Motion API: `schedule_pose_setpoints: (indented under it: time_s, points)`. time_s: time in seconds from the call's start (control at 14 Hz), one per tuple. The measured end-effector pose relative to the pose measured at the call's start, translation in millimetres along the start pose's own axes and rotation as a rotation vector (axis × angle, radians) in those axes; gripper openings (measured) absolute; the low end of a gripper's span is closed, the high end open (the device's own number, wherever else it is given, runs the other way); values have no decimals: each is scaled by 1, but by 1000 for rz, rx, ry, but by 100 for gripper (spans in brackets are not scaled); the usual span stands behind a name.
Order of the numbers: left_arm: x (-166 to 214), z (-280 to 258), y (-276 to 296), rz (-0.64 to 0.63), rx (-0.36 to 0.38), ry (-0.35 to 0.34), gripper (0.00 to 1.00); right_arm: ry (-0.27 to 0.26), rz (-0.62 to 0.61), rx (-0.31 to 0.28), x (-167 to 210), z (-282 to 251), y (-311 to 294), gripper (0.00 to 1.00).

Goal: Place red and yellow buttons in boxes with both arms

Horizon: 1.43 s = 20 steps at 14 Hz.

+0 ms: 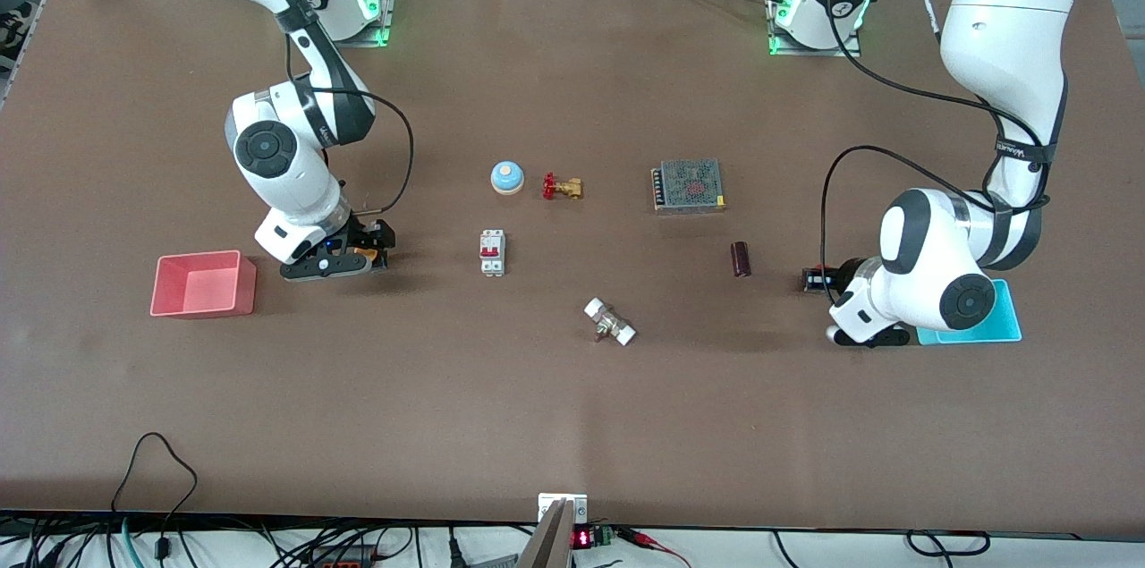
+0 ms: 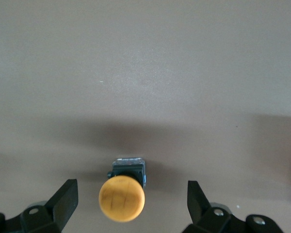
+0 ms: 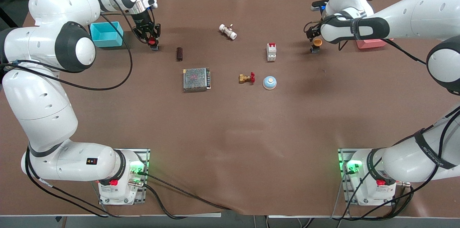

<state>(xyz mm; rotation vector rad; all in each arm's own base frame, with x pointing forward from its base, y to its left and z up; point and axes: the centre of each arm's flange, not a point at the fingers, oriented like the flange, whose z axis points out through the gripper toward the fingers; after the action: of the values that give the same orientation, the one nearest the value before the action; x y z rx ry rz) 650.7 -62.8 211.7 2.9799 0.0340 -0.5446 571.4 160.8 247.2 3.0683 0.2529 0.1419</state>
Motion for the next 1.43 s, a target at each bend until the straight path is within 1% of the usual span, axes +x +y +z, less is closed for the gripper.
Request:
schedule_pose_setpoints:
  time_s: [0.14, 0.29, 0.43, 0.57, 0.64, 0.71, 0.79, 0.86, 1.0, 1.07, 1.14, 1.29, 1.43]
  points:
    - [0, -3, -1, -2, -1, 1, 41, -9, -2, 6, -2, 15, -2, 100]
    - [1, -19, -7, -11, -3, 28, 41, -19, -3, 9, -4, 23, -3, 100]
    - [0, -56, -22, -32, -6, 45, 41, -26, -4, 9, -5, 28, -3, 100]
    - [-5, -102, -49, -66, -18, 41, 41, -30, -4, 10, -6, 30, -4, 95]
    - [-8, -121, -65, -85, -20, 48, 41, -29, -4, 10, -6, 30, -4, 87]
    - [-9, -136, -81, -100, -4, 61, 41, -29, -4, 10, -6, 30, -4, 87]
    - [-10, -144, -96, -108, 25, 73, 41, -29, -4, 10, -6, 30, -4, 81]
    - [-10, -147, -108, -110, 45, 78, 41, -29, -4, 10, -6, 30, -4, 68]
    - [-10, -148, -131, -120, 50, 83, 41, -28, -5, 11, -6, 30, -4, 45]
    - [-10, -152, -141, -128, 48, 95, 41, -28, -6, 11, -6, 30, -5, 38]
    - [-10, -157, -150, -137, 45, 107, 41, -28, -6, 11, -6, 30, -5, 36]
    - [-8, -164, -168, -147, 41, 134, 41, -27, -7, 12, -5, 30, -6, 36]
    - [1, -158, -181, -153, 38, 151, 41, -20, -3, 9, 0, 23, -4, 36]
